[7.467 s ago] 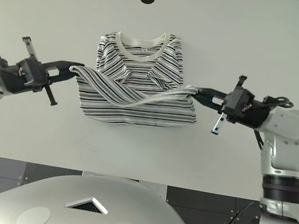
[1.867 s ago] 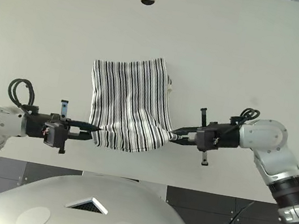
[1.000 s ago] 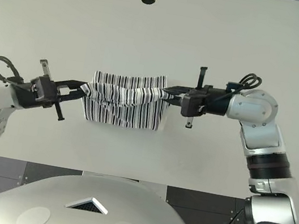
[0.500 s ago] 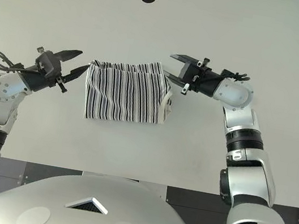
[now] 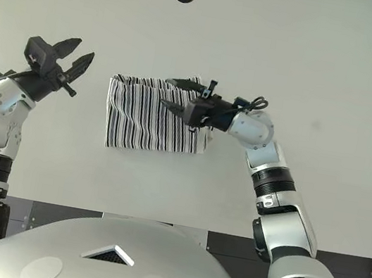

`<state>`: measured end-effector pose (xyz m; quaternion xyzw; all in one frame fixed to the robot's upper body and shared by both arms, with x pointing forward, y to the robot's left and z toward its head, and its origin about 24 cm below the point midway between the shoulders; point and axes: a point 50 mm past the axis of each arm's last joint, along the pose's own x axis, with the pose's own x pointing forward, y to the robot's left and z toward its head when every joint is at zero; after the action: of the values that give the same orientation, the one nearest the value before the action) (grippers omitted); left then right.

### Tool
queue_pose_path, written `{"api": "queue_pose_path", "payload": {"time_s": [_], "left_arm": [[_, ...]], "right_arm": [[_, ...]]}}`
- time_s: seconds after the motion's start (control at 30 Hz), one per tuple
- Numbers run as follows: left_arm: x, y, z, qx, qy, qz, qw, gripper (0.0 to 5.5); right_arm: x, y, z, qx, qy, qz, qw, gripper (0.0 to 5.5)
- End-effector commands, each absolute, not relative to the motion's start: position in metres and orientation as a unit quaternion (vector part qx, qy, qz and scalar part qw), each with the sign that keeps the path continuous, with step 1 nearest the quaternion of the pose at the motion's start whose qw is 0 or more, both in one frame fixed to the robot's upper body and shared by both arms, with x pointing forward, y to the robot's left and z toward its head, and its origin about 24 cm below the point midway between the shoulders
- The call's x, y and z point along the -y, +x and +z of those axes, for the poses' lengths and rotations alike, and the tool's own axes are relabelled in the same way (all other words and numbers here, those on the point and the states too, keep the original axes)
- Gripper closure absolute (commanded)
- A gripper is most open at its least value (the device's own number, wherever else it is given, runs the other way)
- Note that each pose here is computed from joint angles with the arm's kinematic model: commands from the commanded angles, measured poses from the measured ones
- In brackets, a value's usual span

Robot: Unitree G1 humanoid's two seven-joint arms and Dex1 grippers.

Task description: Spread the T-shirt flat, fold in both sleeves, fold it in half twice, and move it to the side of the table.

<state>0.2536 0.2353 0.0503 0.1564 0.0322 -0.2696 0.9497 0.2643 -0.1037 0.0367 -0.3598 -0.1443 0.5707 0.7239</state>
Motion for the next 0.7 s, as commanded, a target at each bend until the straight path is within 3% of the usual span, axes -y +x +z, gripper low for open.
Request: {"api": "queue_pose_path", "payload": {"time_s": [0.03,0.07,0.2,0.33,0.4,0.53,0.7], "left_arm": [[-0.223,0.259,0.055,-0.013,0.167,-0.28,0.945,3.66],[-0.221,0.259,0.054,-0.013,0.168,-0.282,0.945,3.66],[-0.213,0.258,0.048,-0.011,0.167,-0.286,0.943,3.66],[-0.208,0.257,0.045,-0.005,0.165,-0.281,0.945,3.66],[-0.203,0.259,0.044,0.0,0.161,-0.281,0.946,3.66],[-0.198,0.26,0.04,0.003,0.158,-0.282,0.946,3.66],[-0.199,0.262,0.041,0.019,0.157,-0.275,0.949,3.66]], "right_arm": [[0.115,0.281,0.012,0.057,-0.475,0.531,0.7,3.38],[0.124,0.286,0.006,0.029,-0.507,0.513,0.692,3.38],[0.216,0.296,-0.003,-0.112,-0.632,0.426,0.637,3.38],[0.317,0.295,0.029,-0.239,-0.679,0.326,0.612,3.38],[0.354,0.288,0.044,-0.295,-0.684,0.272,0.609,3.38],[0.383,0.282,0.058,-0.336,-0.676,0.202,0.623,3.38],[0.371,0.308,0.082,-0.249,-0.687,0.133,0.67,3.38]]}}
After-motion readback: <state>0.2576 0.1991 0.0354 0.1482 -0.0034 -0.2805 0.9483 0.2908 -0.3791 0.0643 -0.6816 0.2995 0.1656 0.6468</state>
